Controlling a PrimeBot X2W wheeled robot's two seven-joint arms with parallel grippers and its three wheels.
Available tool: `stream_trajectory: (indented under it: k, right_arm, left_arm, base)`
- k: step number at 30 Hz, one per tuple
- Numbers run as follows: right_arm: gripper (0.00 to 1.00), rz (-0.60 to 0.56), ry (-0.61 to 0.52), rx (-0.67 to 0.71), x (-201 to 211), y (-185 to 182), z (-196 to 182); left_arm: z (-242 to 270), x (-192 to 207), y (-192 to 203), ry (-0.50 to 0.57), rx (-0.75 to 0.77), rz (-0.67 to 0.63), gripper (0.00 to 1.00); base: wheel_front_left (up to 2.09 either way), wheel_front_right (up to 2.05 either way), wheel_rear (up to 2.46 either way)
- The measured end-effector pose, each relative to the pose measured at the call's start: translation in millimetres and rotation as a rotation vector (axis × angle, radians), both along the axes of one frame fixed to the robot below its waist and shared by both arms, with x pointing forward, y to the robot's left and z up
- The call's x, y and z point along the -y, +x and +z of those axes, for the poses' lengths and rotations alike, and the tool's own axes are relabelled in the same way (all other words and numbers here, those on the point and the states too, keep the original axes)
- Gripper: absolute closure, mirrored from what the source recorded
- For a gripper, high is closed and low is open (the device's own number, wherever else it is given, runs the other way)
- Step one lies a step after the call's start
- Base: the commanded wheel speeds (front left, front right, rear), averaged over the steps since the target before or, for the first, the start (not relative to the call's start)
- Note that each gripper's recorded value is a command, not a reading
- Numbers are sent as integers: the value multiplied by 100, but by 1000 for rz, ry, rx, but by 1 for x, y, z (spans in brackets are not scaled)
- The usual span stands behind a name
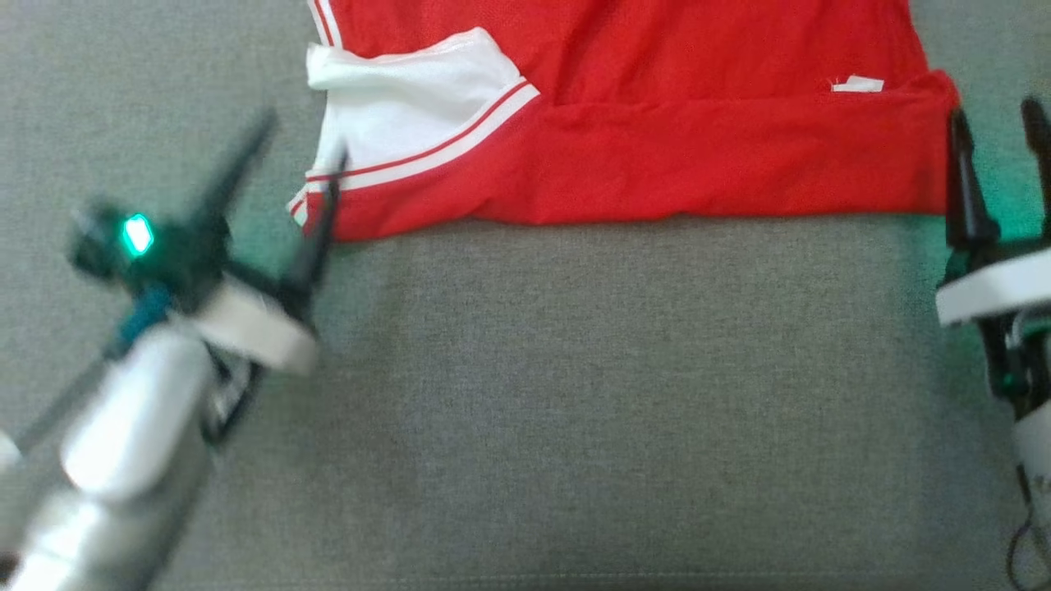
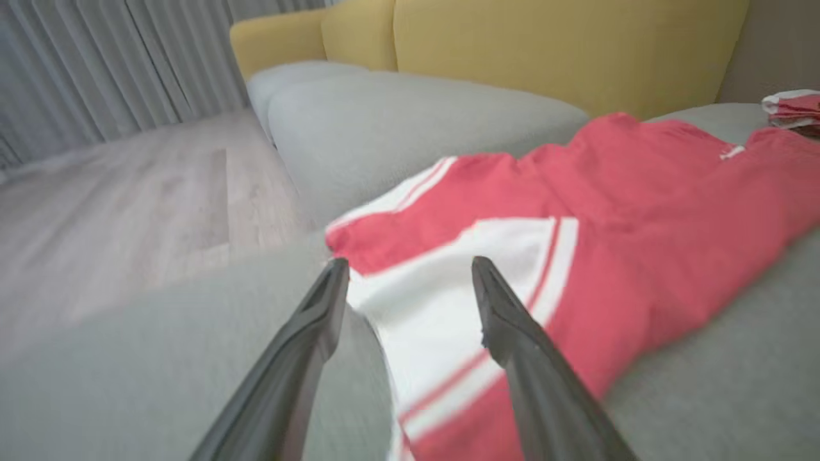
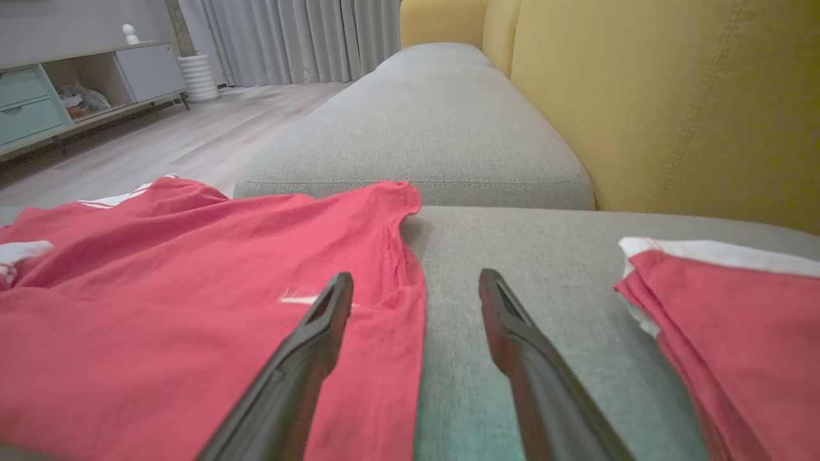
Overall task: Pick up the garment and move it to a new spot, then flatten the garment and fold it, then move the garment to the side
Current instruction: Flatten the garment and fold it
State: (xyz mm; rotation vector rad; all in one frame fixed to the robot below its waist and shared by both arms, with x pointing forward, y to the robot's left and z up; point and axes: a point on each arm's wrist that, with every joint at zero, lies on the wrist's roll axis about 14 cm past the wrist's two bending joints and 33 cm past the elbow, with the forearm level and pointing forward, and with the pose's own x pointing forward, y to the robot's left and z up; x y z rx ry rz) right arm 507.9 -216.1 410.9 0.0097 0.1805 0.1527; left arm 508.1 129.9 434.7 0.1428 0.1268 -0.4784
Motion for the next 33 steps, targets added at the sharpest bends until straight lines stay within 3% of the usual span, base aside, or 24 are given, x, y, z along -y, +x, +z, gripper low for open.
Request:
stream_trajectory:
  k: [7,12,19,25,33]
  right_arm:
    - [0,-28,29,-44,0,-22,-13]
    - [0,-32,41,-45,-3,-23,-15]
    - [0,-31,45,-52,-4,-23,-18]
    - [0,-31,46,-50,-5,-25,-16]
    - [0,-36,52,-61,-4,-27,-20]
  left_arm:
    - [-55,0,-58,-108,-237,96,0]
    - [-69,-11,-56,-140,-306,185,0]
    - [-59,5,-52,-252,-299,149,0]
    - [-63,-14,-44,-207,-300,241,0]
    - [-78,-9,-46,-175,-378,226,0]
  base:
    - [0,0,0]
    - [0,0,0]
    - [0,0,0]
    - [0,0,0]
    - [0,0,0]
